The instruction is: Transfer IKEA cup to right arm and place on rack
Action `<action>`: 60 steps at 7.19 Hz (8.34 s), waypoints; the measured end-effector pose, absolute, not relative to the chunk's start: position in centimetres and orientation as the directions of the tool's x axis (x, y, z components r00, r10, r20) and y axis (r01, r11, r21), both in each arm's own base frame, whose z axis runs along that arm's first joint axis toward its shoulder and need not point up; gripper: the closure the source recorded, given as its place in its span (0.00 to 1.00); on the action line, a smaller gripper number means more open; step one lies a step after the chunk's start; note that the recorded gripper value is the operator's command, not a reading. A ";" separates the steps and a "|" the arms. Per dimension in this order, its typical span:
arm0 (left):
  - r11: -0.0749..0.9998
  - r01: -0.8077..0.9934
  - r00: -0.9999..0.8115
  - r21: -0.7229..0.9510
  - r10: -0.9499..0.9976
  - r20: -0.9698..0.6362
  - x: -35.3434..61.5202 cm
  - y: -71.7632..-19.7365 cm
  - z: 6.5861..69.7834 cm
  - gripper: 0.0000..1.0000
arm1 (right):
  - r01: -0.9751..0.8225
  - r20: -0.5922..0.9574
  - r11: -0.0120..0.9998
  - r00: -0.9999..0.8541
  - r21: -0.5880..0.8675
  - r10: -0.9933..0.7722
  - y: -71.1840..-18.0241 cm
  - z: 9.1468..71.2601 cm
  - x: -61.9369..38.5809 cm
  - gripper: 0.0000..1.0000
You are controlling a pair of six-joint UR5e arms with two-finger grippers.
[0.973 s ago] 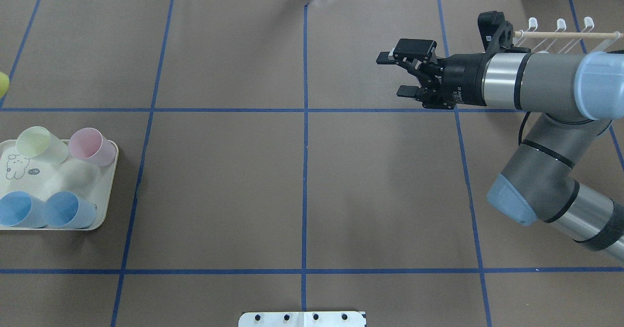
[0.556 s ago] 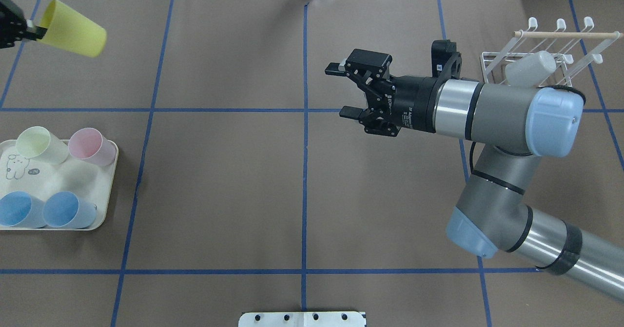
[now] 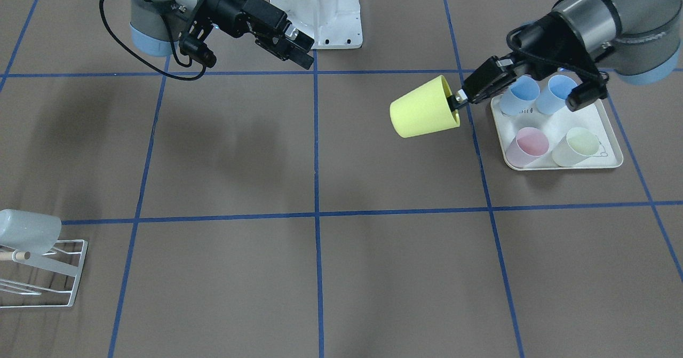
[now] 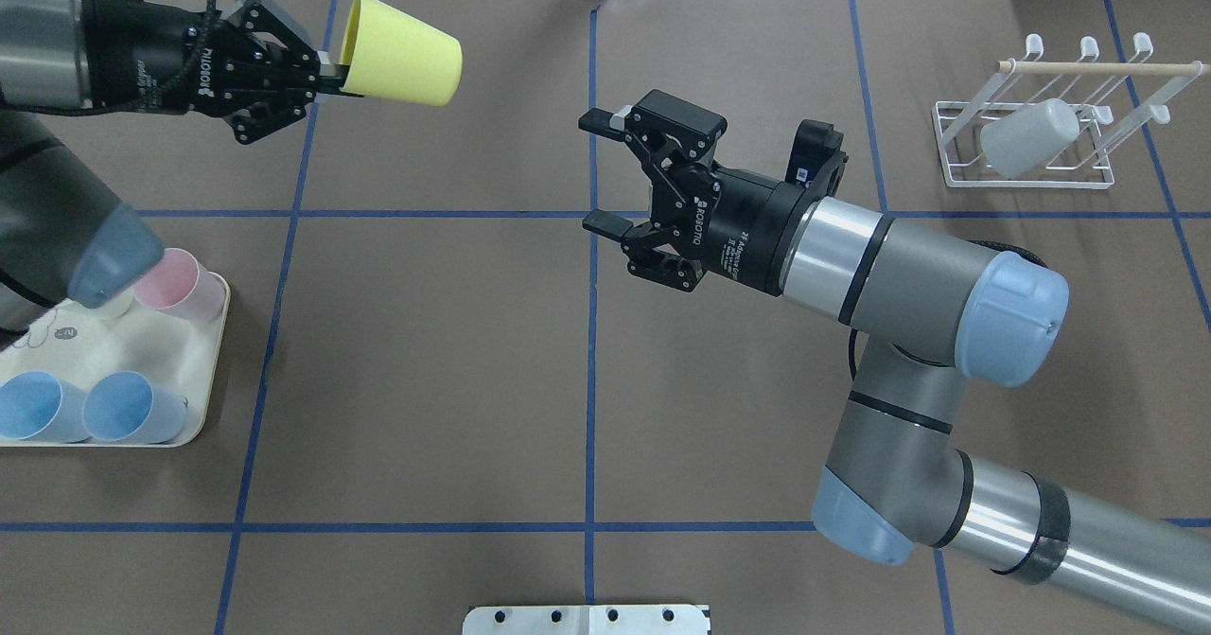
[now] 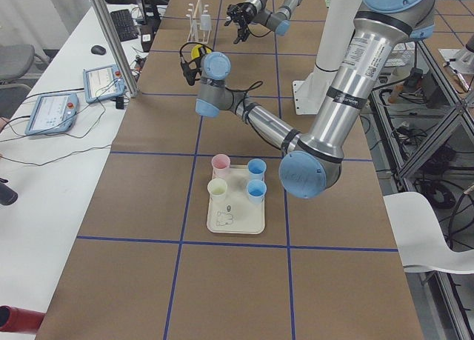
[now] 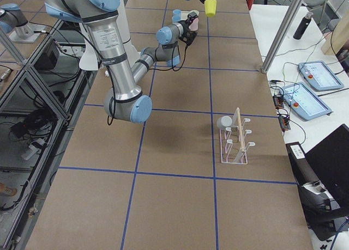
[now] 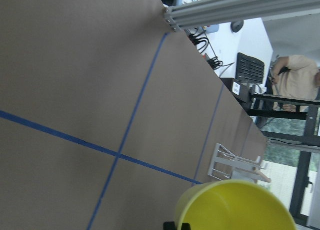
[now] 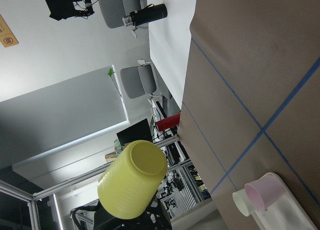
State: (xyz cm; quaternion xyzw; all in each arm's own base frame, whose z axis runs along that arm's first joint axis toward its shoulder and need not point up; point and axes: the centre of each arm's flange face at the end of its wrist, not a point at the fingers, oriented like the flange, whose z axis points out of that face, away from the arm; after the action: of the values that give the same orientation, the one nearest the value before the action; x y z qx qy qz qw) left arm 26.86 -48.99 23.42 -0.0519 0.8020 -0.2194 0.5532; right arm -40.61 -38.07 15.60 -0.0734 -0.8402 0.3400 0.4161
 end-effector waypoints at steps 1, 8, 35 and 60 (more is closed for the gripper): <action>0.894 0.094 -0.490 -0.439 -0.342 -0.802 29.8 -46.5 22.5 1.00 | -0.152 0.633 0.747 -0.653 -0.647 0.415 -38.3 15.3 -40.8 0.00; 0.880 -0.061 -0.618 -0.470 -0.403 -0.675 35.5 -40.9 20.5 1.00 | -0.078 0.534 0.696 -0.704 -0.713 0.468 -38.6 14.1 -41.1 0.41; 0.995 0.034 0.634 0.091 0.049 -0.772 16.0 -46.6 60.6 1.00 | -0.602 0.810 0.727 0.576 0.331 0.108 -48.3 32.8 -20.1 1.00; 0.874 0.367 0.046 -0.319 -0.360 -0.932 23.0 -54.7 17.5 1.00 | -0.663 0.856 0.730 0.464 0.164 0.228 -55.1 40.3 -14.9 0.00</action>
State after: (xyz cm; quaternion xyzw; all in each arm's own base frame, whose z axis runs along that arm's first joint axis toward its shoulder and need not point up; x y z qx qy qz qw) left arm 23.04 -54.75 17.52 0.0029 0.6433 -0.2513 0.7231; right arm -14.93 -55.10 40.28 0.2466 -0.4408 0.2719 0.8191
